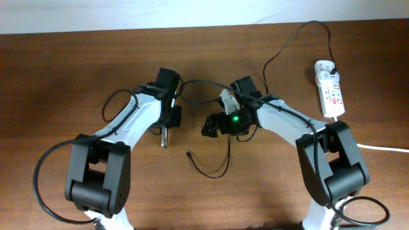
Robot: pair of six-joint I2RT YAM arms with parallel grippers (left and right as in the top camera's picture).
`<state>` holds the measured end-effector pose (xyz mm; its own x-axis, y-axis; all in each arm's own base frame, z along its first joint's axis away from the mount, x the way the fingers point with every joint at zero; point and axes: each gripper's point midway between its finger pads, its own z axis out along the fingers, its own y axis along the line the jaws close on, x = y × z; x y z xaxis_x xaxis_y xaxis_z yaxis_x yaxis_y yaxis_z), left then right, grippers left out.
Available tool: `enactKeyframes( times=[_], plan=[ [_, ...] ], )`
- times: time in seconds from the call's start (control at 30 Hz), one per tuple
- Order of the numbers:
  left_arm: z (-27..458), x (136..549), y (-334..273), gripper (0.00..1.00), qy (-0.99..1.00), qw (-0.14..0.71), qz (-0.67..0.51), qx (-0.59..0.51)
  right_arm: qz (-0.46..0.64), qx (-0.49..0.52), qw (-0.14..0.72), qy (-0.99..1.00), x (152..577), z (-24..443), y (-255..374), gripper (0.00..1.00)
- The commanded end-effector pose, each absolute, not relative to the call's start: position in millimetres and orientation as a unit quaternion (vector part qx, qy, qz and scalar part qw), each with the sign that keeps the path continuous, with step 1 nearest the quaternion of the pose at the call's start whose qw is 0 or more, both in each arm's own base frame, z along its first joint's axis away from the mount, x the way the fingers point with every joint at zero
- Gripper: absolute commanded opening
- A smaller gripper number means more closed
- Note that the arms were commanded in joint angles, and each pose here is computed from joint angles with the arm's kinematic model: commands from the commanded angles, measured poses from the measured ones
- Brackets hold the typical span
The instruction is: Plug charger to phone and switch on socket
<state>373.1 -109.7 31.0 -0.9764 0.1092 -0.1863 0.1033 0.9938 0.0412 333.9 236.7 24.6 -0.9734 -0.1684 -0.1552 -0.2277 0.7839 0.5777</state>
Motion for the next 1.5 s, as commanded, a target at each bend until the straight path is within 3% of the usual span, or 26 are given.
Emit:
enactKeyframes(
  times=[0.0,0.7,0.8,0.93,1.03,1.07,1.1,1.17,1.33,1.47],
  plan=[
    [35,375,-107,0.07,0.993,0.108,0.021,0.043,0.286,-0.107,0.049,0.951,334,16,229,0.99],
    [22,370,-105,0.23,0.993,0.108,0.021,0.043,0.286,-0.107,0.049,0.951,334,16,229,0.99],
    [22,370,-105,0.14,0.993,0.107,0.021,0.043,0.286,-0.107,0.049,0.951,334,16,229,0.99],
    [21,370,-105,0.16,0.993,0.108,0.021,0.043,0.286,-0.107,0.049,0.951,334,16,229,0.99],
    [22,370,-105,0.00,0.993,0.108,0.021,0.043,0.287,-0.107,0.052,0.951,336,16,229,0.99],
    [24,372,-105,0.00,0.993,0.111,0.019,0.041,0.288,-0.107,0.053,0.950,336,16,230,0.99],
    [28,374,-105,0.00,0.993,0.113,0.011,0.038,0.296,-0.108,0.052,0.948,335,19,232,1.00],
    [46,382,-116,0.00,0.991,0.120,-0.054,0.029,0.311,-0.132,0.072,0.939,341,38,239,0.84],
    [109,403,-116,0.00,0.939,0.145,-0.310,-0.026,0.312,-0.200,0.118,0.921,338,100,246,0.83],
    [116,413,-83,0.00,0.923,0.162,-0.345,-0.054,0.257,-0.240,0.107,0.930,314,88,266,0.81]
  ],
)
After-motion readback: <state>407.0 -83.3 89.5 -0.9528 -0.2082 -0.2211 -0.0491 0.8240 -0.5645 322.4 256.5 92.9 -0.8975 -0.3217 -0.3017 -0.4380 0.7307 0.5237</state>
